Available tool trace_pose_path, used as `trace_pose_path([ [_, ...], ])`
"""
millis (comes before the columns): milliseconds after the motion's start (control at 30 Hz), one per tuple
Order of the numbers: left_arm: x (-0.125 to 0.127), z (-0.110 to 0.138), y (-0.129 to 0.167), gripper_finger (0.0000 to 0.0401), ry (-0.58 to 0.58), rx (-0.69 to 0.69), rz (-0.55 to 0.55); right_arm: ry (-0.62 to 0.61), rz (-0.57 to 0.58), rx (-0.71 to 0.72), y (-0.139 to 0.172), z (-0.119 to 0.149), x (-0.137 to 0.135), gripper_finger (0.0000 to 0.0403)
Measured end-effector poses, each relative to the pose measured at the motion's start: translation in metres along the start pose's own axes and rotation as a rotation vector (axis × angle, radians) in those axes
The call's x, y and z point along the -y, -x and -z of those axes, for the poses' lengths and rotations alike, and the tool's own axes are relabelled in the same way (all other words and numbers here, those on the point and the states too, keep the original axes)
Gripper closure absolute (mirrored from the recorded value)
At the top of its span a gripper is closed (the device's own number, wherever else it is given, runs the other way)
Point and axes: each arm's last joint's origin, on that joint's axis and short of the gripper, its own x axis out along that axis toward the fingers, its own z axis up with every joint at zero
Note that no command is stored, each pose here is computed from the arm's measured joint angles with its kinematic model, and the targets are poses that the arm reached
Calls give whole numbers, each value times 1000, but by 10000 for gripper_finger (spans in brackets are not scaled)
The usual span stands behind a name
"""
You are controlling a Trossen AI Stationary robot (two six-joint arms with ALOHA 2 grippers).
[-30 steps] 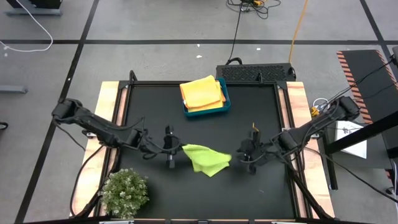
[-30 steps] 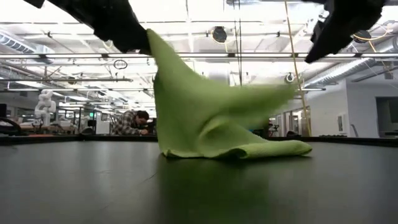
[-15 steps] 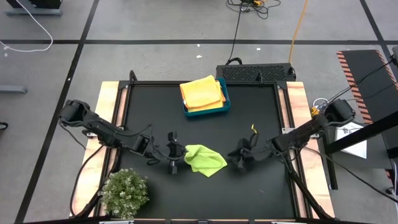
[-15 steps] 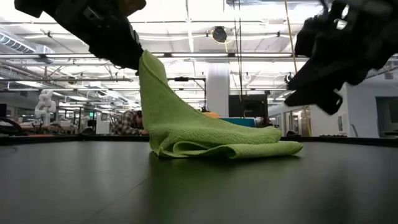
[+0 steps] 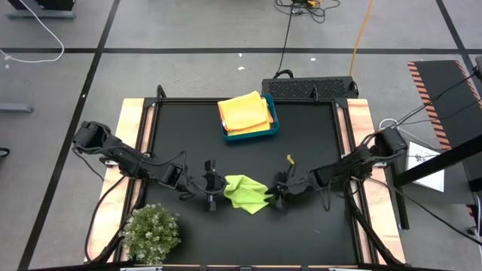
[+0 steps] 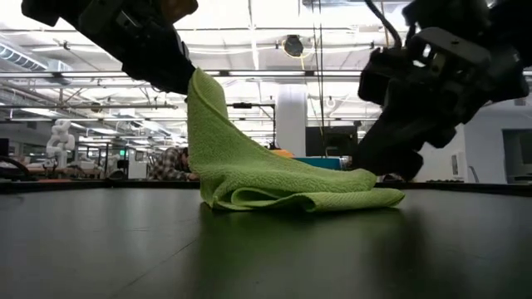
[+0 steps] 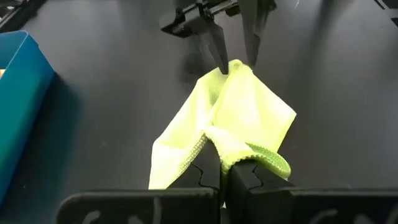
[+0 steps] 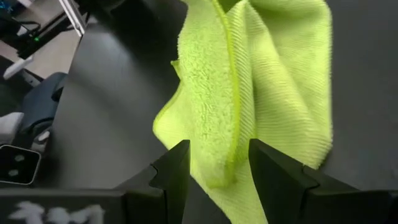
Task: Fold microfiber towels
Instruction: Fold the green microfiber towel
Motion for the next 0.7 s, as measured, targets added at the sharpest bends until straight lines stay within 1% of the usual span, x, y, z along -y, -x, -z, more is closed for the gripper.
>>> trace_pose_path([
  [167, -1, 0, 0, 399, 2, -3, -5, 18, 23, -28, -11, 1, 0, 247],
  [300, -1, 0, 0, 399, 2, -3, -4, 19, 65, -73, -10, 5, 3, 263],
  [433, -1, 0, 0, 399, 1, -2, -4, 27, 77, -89, -10, 7, 4, 306],
  [600, -2, 0, 0, 397, -2, -2, -5, 62, 53, -97, -8, 5, 3, 389],
  [633, -2, 0, 0, 396, -4, -2, -5, 70, 40, -90, -7, 3, 1, 395],
  [700, -2, 0, 0, 396, -14, -2, -5, 77, 20, -65, -2, -2, -3, 393],
])
